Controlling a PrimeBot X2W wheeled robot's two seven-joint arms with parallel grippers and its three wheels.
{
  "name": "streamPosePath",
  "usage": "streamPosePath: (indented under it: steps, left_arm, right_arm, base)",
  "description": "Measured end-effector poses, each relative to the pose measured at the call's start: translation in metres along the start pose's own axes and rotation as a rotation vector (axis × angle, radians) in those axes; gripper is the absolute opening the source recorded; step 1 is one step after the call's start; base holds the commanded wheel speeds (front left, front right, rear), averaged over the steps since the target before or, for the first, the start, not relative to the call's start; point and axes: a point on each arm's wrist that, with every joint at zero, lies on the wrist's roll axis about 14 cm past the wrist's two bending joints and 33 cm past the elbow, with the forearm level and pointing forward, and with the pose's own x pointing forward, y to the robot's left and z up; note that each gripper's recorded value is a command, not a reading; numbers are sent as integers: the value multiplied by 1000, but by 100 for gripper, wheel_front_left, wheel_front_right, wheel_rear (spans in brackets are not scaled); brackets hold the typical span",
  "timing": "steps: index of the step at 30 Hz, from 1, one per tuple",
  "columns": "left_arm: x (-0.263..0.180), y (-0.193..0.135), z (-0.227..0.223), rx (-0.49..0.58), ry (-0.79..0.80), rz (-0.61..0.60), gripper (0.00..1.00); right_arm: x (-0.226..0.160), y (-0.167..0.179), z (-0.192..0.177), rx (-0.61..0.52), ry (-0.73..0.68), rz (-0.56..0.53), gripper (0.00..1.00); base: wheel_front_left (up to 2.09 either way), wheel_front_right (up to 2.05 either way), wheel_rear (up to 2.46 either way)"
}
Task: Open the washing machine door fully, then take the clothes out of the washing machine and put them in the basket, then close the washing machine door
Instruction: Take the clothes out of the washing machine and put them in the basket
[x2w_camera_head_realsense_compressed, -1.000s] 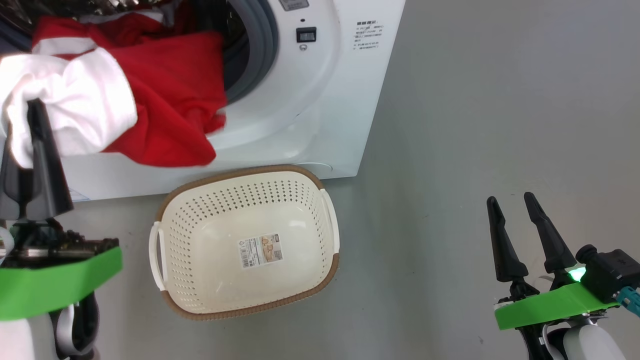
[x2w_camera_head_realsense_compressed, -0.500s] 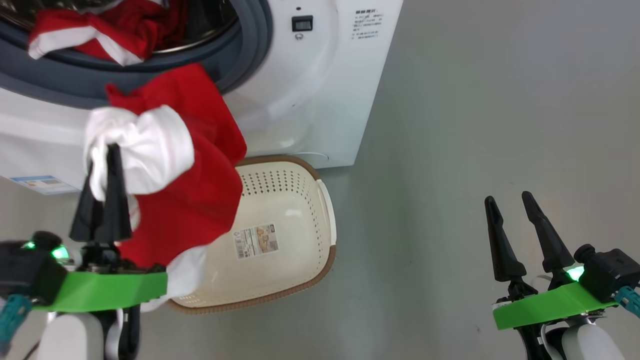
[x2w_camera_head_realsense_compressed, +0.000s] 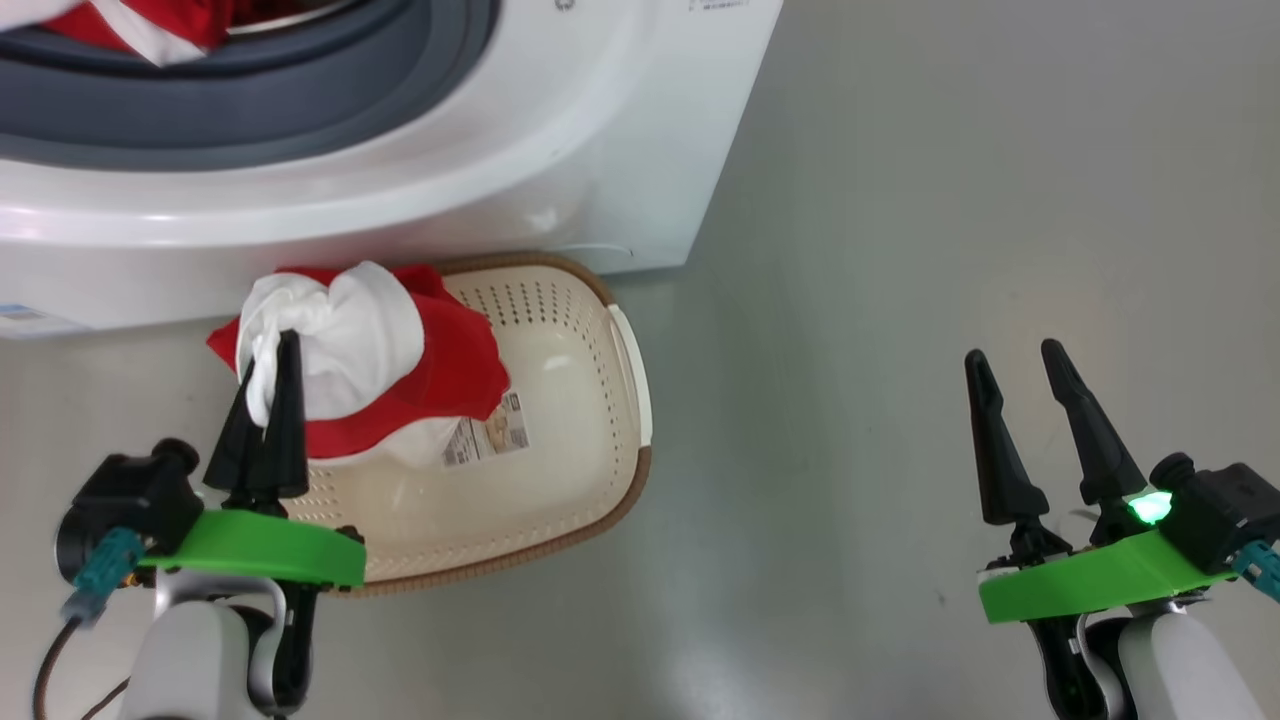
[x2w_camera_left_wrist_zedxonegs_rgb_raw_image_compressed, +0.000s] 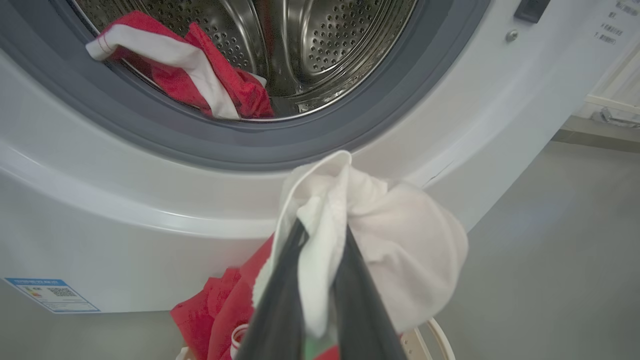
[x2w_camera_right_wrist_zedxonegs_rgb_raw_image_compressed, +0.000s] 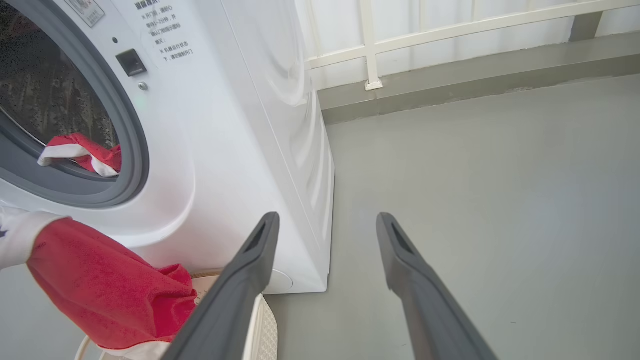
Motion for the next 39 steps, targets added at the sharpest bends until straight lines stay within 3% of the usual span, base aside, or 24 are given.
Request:
streamPosePath:
  steps: [20,38,39]
  left_arm:
    - [16,12,-151,5,424,1,0]
    - [26,18,-208,9,575,0,0]
    - [26,18,-208,8,575,0,4]
  right_arm:
    - [29,-14,-45,1,92,-26,100]
    - [38,-24,-70,-3,144,-41,100]
    - [38,-24,-70,-4,143,-41,100]
  base:
    - [0,0,0]
    - [0,0,0]
    - [0,0,0]
